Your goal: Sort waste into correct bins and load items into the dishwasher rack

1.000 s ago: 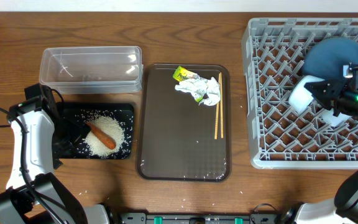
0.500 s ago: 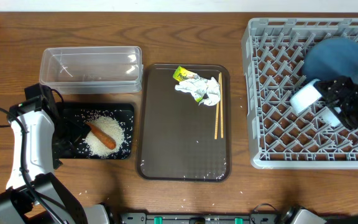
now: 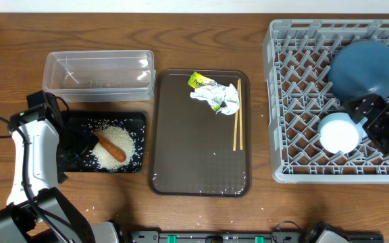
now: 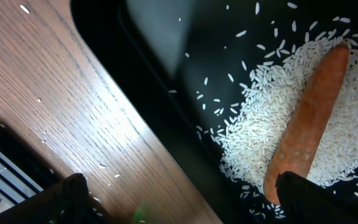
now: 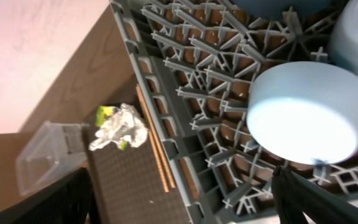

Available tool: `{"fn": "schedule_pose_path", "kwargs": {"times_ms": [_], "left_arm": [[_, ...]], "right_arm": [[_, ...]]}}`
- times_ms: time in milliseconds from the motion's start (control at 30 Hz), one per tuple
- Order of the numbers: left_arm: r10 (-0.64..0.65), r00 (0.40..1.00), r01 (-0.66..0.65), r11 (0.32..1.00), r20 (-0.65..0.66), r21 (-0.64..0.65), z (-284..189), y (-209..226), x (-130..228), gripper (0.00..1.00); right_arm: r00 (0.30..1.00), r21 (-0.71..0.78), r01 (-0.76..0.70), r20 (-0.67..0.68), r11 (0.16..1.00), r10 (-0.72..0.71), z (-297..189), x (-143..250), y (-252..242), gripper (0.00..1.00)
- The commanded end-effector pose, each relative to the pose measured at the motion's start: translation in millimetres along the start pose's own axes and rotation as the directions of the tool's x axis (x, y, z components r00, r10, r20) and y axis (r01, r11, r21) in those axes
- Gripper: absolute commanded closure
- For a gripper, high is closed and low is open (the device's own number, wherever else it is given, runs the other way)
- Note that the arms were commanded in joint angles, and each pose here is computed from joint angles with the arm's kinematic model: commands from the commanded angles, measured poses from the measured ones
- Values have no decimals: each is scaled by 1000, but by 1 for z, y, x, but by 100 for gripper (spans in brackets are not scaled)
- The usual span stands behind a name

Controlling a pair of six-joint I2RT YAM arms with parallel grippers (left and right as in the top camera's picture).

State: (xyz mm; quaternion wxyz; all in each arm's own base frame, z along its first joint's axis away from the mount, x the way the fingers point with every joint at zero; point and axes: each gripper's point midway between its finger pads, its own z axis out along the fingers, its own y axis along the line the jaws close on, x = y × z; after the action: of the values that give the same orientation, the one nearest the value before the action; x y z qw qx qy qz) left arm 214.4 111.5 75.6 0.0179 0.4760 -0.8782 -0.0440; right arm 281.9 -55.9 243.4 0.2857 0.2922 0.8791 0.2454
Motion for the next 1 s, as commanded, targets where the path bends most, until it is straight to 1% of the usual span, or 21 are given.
{"fn": "schedule_pose_path", "kwargs": {"times_ms": [0,67,133,200,333,433,533,600,667,733,867,900,967], "left_arm": [[-10,1000,10,1000,1,-9,1,3,-1,1],[-10,1000,10,1000,1,-9,1,3,-1,1],[-10,1000,10,1000,1,-9,1,3,-1,1],[-10,1000,10,1000,1,-9,1,3,-1,1],[-10,1000,10,1000,1,-9,1,3,-1,1],[-10,1000,10,1000,1,-9,1,3,-1,1],[-10,1000,10,1000,1,-9,1,3,-1,1],[-10,1000,10,1000,1,-9,1,3,-1,1],[-10,1000,10,1000,1,-9,1,3,-1,1],[-10,1000,10,1000,1,-9,1,3,-1,1],[-10,1000,10,1000,1,-9,1,3,-1,1],[-10,1000,10,1000,1,-9,1,3,-1,1],[-10,1000,10,1000,1,-9,1,3,-1,1]], "right_arm": [[997,79,72,7,994,-73,-2,11,3,10],[993,129,120,-13,984,-120,3,18,5,9],[984,143,179,-48,973,-174,10,27,12,7],[971,112,232,-86,966,-224,19,38,26,1],[926,15,357,-137,934,-352,41,57,62,1],[883,-53,437,-168,898,-439,63,75,86,1],[818,-115,530,-192,840,-542,90,96,111,1],[779,-101,591,-186,800,-599,110,106,123,1],[740,-50,652,-173,757,-649,131,111,130,1],[719,-7,682,-176,731,-672,146,116,136,1],[683,-3,712,-228,702,-694,169,130,147,1],[681,0,712,-240,702,-692,173,131,148,1],[706,25,690,-243,723,-665,174,129,151,1]]}}
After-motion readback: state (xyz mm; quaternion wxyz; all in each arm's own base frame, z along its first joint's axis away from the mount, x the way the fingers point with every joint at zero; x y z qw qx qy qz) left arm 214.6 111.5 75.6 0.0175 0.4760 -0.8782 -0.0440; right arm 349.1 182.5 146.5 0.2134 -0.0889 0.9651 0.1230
